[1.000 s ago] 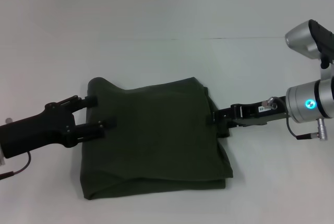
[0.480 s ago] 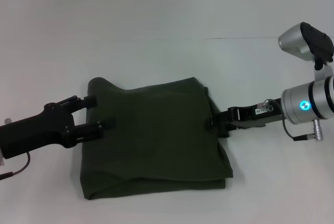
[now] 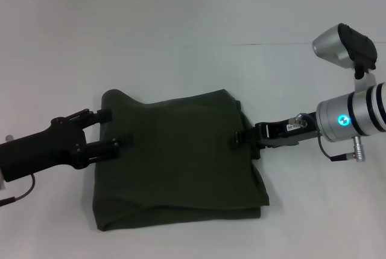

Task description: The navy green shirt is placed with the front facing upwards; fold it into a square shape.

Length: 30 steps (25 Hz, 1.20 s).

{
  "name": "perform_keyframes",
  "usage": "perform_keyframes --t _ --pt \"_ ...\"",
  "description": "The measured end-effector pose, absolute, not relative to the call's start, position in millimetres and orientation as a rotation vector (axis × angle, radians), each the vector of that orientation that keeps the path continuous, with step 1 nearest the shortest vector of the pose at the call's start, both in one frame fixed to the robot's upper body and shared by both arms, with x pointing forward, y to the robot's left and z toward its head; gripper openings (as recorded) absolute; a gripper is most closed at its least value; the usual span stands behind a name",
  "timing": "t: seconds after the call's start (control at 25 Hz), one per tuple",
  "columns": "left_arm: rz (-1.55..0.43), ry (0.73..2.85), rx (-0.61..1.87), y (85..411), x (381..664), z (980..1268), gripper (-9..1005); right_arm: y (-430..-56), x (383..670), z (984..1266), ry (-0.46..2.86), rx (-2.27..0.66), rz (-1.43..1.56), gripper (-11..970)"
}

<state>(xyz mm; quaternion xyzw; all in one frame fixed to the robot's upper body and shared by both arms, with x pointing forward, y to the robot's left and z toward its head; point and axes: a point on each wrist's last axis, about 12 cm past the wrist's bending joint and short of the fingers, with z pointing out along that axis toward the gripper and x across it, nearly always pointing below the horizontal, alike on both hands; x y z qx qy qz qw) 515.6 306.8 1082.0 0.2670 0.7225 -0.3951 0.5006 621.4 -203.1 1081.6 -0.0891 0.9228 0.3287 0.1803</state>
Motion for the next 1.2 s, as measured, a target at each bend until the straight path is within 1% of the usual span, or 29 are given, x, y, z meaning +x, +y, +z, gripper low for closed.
perform_keyframes --t 0.84,0.92,1.2 --pt "-0.941 1.746 0.627 311.4 515.3 1082.7 885 -189.7 623.5 1083.1 2.593 -0.288 0.930 791" --pt "-0.935 1.745 0.620 312.8 514.8 1082.6 885 -189.1 623.5 1082.7 2.596 -0.290 0.927 610" --pt "-0.929 1.743 0.613 314.4 513.6 1081.9 886 -189.2 622.4 1079.4 2.605 -0.278 0.922 323"
